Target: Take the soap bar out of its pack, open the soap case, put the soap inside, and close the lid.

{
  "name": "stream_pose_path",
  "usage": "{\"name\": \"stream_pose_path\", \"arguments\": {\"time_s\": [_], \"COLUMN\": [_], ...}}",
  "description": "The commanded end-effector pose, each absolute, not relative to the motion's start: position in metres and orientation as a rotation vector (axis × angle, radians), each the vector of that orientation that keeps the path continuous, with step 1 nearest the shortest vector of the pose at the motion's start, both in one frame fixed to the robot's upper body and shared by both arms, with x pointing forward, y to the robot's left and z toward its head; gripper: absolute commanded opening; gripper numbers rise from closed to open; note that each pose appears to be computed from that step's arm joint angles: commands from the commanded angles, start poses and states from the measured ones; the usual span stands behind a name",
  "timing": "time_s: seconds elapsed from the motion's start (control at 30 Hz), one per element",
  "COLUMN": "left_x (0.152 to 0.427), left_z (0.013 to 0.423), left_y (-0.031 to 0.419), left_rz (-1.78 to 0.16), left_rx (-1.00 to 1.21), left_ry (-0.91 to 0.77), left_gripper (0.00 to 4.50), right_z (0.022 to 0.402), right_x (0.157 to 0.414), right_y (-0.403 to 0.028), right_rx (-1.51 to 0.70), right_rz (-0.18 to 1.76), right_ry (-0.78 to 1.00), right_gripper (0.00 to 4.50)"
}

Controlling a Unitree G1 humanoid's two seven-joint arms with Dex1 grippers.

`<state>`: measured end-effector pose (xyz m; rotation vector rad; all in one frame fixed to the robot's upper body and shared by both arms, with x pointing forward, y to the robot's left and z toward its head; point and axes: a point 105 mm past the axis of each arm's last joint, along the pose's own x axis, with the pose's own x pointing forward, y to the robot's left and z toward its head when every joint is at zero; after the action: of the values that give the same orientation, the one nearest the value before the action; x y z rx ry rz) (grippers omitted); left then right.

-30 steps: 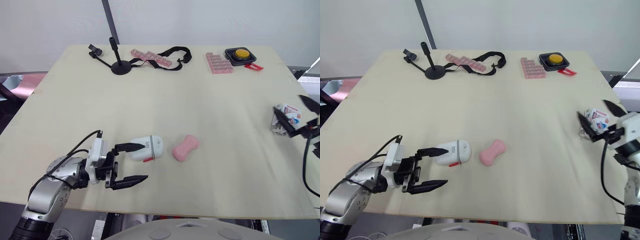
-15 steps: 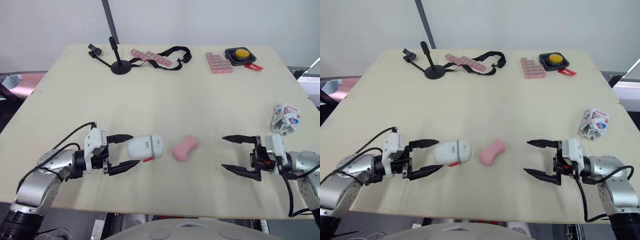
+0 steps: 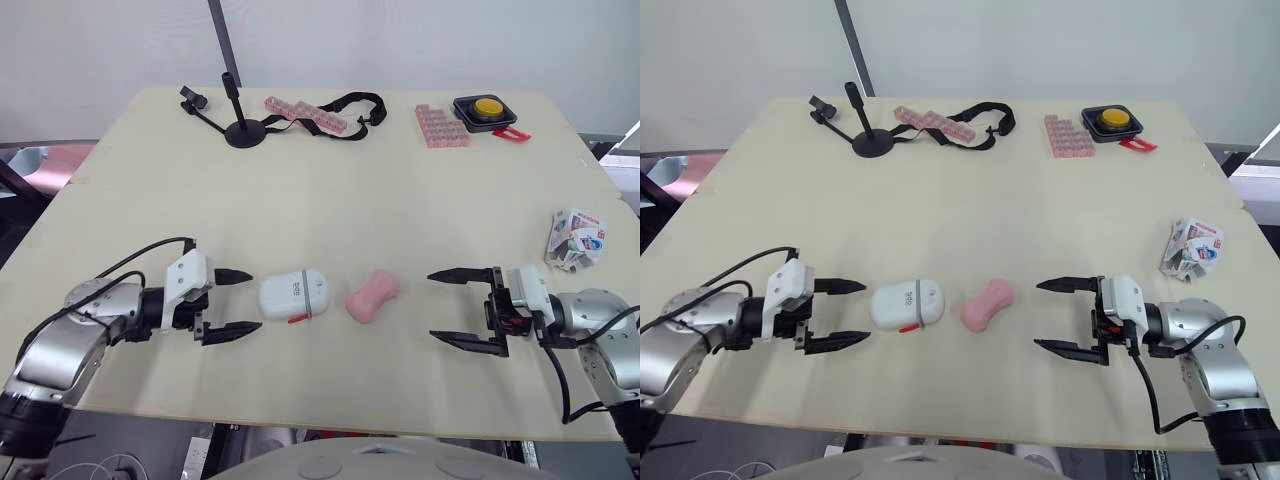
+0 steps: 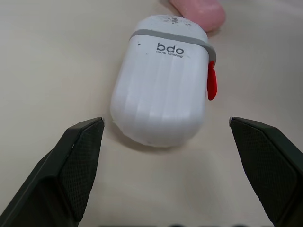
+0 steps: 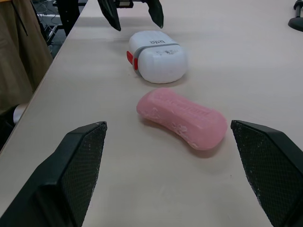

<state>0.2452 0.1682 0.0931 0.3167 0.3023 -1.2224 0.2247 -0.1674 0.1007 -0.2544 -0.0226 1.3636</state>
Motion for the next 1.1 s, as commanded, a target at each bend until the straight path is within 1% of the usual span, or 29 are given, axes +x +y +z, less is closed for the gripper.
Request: {"name": "stream_pose_path", "arguments": {"time_s": [0.03, 0.33, 0.6, 1.1], "left_x": [0.251, 0.257, 0.259, 0.264], "left_z": [0.092, 0.086, 0.080, 0.076], "left_y": [0.162, 0.141, 0.137, 0.132], "left_rz": [-1.225, -1.266, -1.292, -1.299], "left_rx": [0.354, 0.375, 0.420, 0.437], "left_ry": [0.298, 0.300, 0.302, 0.301], "left_gripper": [4.50, 4.50, 4.50, 4.50], "right_z": [0.111, 0.115, 0.114, 0.114], "right_x": [0.225, 0.226, 0.225, 0.225], "right_y": [-0.165, -0.161, -0.161, -0.162], "right_rx": [-0.285, -0.289, -0.290, -0.291], "right_rz": [1.364, 1.343, 1.340, 1.327], "right_ry": [-0.055, -0.056, -0.045, -0.035], "right_gripper": [4.47, 4.47, 4.47, 4.47]}}
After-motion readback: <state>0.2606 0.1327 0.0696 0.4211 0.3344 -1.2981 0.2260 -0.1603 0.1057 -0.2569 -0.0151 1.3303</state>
